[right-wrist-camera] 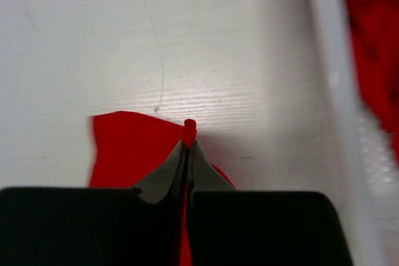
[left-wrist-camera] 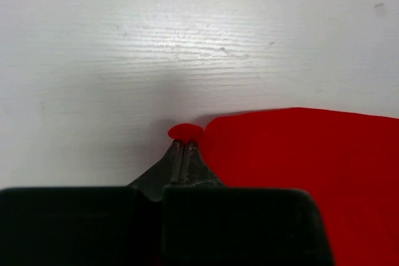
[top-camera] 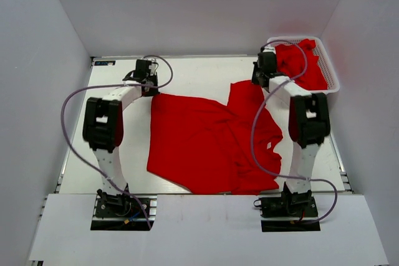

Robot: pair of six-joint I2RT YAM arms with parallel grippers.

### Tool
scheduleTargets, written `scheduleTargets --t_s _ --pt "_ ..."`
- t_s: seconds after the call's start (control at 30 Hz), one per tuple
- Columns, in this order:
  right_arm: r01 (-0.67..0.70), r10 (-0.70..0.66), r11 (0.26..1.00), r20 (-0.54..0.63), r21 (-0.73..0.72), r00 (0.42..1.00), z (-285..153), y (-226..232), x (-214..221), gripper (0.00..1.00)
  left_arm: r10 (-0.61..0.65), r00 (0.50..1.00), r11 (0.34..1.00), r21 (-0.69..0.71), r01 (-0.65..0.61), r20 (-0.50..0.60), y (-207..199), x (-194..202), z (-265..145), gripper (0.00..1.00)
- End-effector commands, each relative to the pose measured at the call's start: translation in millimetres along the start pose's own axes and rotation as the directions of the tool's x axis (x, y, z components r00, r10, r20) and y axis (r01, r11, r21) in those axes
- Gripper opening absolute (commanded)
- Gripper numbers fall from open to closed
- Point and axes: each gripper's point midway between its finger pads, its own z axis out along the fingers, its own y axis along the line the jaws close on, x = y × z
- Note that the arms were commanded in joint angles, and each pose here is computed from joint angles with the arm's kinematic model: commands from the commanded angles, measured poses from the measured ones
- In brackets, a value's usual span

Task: Fold and stack the t-shirts
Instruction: Flatten out the tshirt

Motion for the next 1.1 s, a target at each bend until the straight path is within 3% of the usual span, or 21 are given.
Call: scheduleTargets --t_s 0.0,0.07,0.13,0.17,0.23,0.27,0.3,0.4,0.47,0.5,0.63,0.8,0.93,0.97,1.03,1.07 --pt "0.012 0.01 0.999 0.424 -0.047 0.905 -93.2 3.9 -133.9 0.0 0.011 0.95 0.998 0.06 -0.031 0.311 -14.9 -87.5 -93.1 0.0" --pt "0.014 0.012 0.999 0.497 -0.048 0.868 -137.2 -1.6 -156.6 0.0 0.005 0.927 0.995 0.09 -0.041 0.375 -19.4 -96.2 -115.2 0.0" --pt "0.027 0.002 0.999 0.519 -0.047 0.855 -153.7 -4.2 -155.7 0.0 0.003 0.884 0.992 0.11 -0.061 0.468 -23.1 -113.8 -157.3 0.0" --pt "0.045 -0.004 0.997 0.575 -0.058 0.818 -189.1 -4.7 -169.4 0.0 0.0 0.872 0.992 0.114 -0.063 0.489 -22.9 -114.6 -167.6 0.0" --pt "0.047 -0.004 0.997 0.601 -0.055 0.799 -206.9 -9.2 -173.0 0.0 -0.003 0.821 0.99 0.12 -0.08 0.571 -23.7 -127.4 -211.8 0.0" --pt "0.041 0.013 0.997 0.654 -0.068 0.756 -246.1 -13.0 -187.6 0.0 -0.006 0.81 0.988 0.13 -0.087 0.586 -24.6 -125.4 -220.8 0.0" --pt "0.046 0.008 0.997 0.661 -0.064 0.751 -252.7 -14.6 -184.6 0.0 0.001 0.795 0.987 0.126 -0.097 0.607 -24.0 -126.3 -233.2 0.0" --pt "0.039 0.036 0.996 0.766 -0.079 0.642 -328.4 -24.9 -200.9 0.0 -0.007 0.717 0.985 0.13 -0.116 0.697 -23.5 -134.6 -287.5 0.0" --pt "0.045 0.034 0.996 0.803 -0.075 0.596 -353.5 -28.8 -206.2 0.0 -0.006 0.681 0.984 0.126 -0.127 0.732 -22.5 -135.1 -311.2 0.0" --pt "0.045 0.043 0.996 0.847 -0.079 0.53 -392.8 -34.7 -214.2 0.0 -0.002 0.652 0.981 0.126 -0.145 0.759 -22.9 -134.4 -333.8 0.0" --pt "0.079 0.019 0.995 0.91 -0.057 0.415 -470.0 -42.8 -231.1 0.0 -0.013 0.549 0.979 0.122 -0.163 0.836 -21.7 -141.3 -401.2 0.0" --pt "0.124 -0.009 0.992 0.95 -0.032 0.312 -540.5 -48.4 -237.5 0.0 -0.017 0.44 0.972 0.118 -0.202 0.898 -22.3 -140.5 -474.5 0.0" --pt "0.134 -0.001 0.991 0.984 -0.023 0.18 -611.9 -55.8 -246.9 0.0 -0.017 0.32 0.969 0.095 -0.229 0.947 -21.1 -141.6 -541.0 0.0" --pt "0.135 -0.016 0.991 0.992 -0.001 0.125 -639.6 -60.4 -249.9 0.0 -0.02 0.307 0.966 0.097 -0.238 0.952 -22.0 -139.6 -550.4 0.0" --pt "0.123 -0.023 0.992 0.996 0.013 0.084 -661.3 -66.3 -249.9 0.0 -0.015 0.238 0.957 0.082 -0.277 0.971 -24.6 -136.3 -583.8 0.0" --pt "0.114 -0.035 0.993 0.998 0.028 0.06 -673.1 -70.0 -249.4 0.0 -0.016 0.232 0.955 0.084 -0.286 0.973 -25.9 -135.3 -590.4 0.0"
